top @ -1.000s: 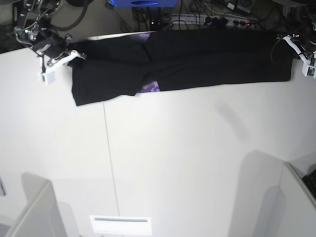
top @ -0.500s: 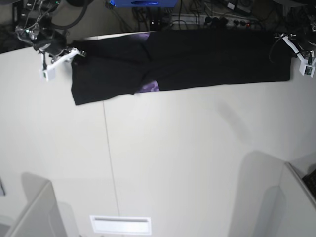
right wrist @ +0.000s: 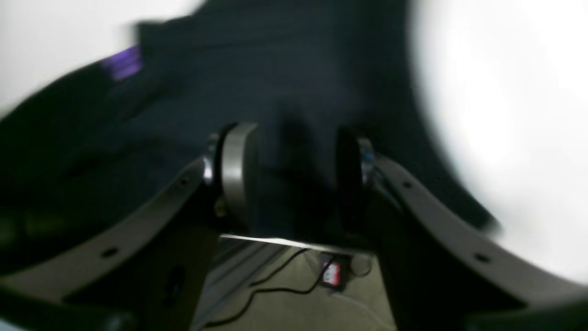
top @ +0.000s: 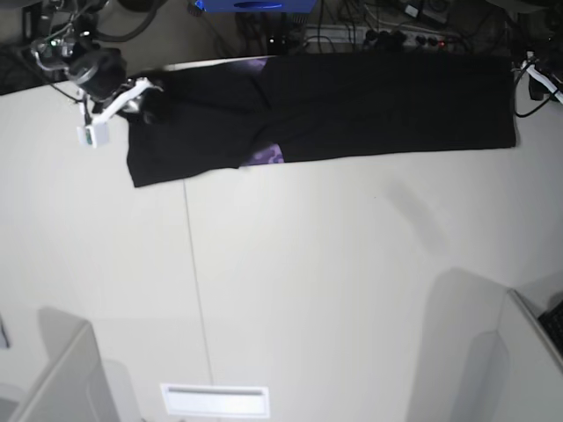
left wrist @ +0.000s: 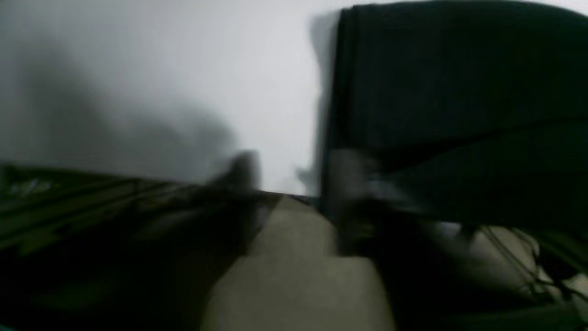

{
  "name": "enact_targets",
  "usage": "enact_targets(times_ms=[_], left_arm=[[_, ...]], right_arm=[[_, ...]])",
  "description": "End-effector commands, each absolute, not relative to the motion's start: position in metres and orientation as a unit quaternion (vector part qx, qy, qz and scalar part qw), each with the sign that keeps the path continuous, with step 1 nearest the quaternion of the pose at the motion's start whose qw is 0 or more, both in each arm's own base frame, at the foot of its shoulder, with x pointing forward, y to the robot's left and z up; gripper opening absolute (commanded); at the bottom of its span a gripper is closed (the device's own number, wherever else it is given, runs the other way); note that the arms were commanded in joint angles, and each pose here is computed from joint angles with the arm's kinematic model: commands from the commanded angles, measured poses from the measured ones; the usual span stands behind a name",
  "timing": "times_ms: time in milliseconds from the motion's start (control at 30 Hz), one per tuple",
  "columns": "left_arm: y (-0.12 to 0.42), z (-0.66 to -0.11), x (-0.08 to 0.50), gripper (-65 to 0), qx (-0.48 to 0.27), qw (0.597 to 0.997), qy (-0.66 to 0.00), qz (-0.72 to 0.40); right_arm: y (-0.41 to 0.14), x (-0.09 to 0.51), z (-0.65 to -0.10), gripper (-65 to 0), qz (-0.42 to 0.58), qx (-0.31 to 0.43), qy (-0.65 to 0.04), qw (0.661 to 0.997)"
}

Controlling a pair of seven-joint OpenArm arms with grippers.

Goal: Fold the T-shirt properly
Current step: 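Release the strip and pull its ends outward with both grippers to flatten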

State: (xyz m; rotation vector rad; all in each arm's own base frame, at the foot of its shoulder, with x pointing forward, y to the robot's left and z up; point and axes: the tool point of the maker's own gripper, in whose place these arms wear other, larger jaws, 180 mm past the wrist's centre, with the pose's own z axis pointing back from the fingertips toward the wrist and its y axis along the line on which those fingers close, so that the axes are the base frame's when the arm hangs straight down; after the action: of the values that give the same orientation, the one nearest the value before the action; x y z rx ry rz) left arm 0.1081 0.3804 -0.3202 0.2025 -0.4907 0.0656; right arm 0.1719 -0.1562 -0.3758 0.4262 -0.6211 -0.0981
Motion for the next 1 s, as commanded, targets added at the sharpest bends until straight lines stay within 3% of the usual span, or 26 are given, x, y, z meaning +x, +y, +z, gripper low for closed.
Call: enact_targets(times_ms=[0,100,333,500,967], left_arm=[[0.38,-0.315,0.116,-63.2,0.102,0.961,-0.256,0.025],[0.378,-0.329,0.121,-65.0,0.103,0.966,-0.238,0.019],[0.359,-0.368,0.136,-65.0,0.126,0.968,-0.216,-0.018],[0.339,-0.404,0.139,-65.0,0.103,0.976,-0.192,-0.018],[0.306,-0.429,0.249,-65.0,0.034,0.971,-0.234,0.027]], right_arm=[[-0.153,0.176,-0.37,-46.1,-0.03,0.21,-0.315,0.925],[-0.138,0.184,-0.371,-65.0,-0.018,0.229,-0.313,0.922],[-0.144,0.189,-0.402,-65.0,-0.069,0.236,-0.276,0.929],[-0.163,0.19,-0.43,-65.0,-0.102,0.226,-0.243,0.938],[-0.195,0.264,-0.428,-65.0,-0.18,0.209,-0.287,0.917]])
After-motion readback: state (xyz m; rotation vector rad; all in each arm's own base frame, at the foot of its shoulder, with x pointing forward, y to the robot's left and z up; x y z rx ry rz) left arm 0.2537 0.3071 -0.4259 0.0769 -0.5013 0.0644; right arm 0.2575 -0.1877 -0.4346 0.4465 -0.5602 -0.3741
